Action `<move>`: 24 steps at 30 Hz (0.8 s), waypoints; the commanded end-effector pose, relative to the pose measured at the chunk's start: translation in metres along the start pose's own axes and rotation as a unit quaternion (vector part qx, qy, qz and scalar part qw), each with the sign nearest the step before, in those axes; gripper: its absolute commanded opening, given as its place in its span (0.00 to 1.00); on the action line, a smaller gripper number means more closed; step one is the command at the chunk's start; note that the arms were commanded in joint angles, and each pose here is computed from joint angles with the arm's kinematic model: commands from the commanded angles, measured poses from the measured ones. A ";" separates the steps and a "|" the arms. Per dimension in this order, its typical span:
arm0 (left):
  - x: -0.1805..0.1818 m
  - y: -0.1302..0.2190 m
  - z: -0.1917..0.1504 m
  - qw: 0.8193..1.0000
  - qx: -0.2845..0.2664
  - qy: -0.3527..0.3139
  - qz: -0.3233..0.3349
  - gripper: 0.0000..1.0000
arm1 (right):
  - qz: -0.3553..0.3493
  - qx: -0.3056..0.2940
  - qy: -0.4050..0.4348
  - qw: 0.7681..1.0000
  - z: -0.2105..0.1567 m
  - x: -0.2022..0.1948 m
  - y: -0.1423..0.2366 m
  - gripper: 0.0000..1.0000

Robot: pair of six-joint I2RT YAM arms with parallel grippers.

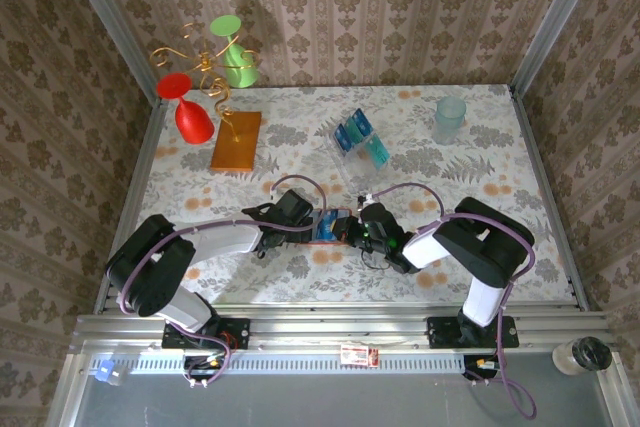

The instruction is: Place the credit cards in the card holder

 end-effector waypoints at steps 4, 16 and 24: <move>0.005 -0.001 -0.016 0.999 0.025 -0.013 0.017 1.00 | -0.077 0.013 -0.006 0.997 -0.007 -0.023 -0.001 0.00; 0.005 -0.001 -0.016 1.000 0.024 -0.012 0.016 1.00 | -0.080 0.023 -0.006 0.997 -0.009 -0.022 -0.002 0.00; 0.005 -0.001 -0.015 1.000 0.023 -0.013 0.016 1.00 | -0.085 0.026 -0.001 0.996 -0.010 -0.025 0.003 0.00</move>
Point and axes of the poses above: each hand's point on the last joint's axis, 136 mm out from that joint toward the fingers, its own y axis back along the fingers, its own x axis along the line the jaws close on, z = x × y, the point moved 7 cm from there along y, back along the fingers, and after that the axes turned 14 degrees about -y, right-handed, at the moved point
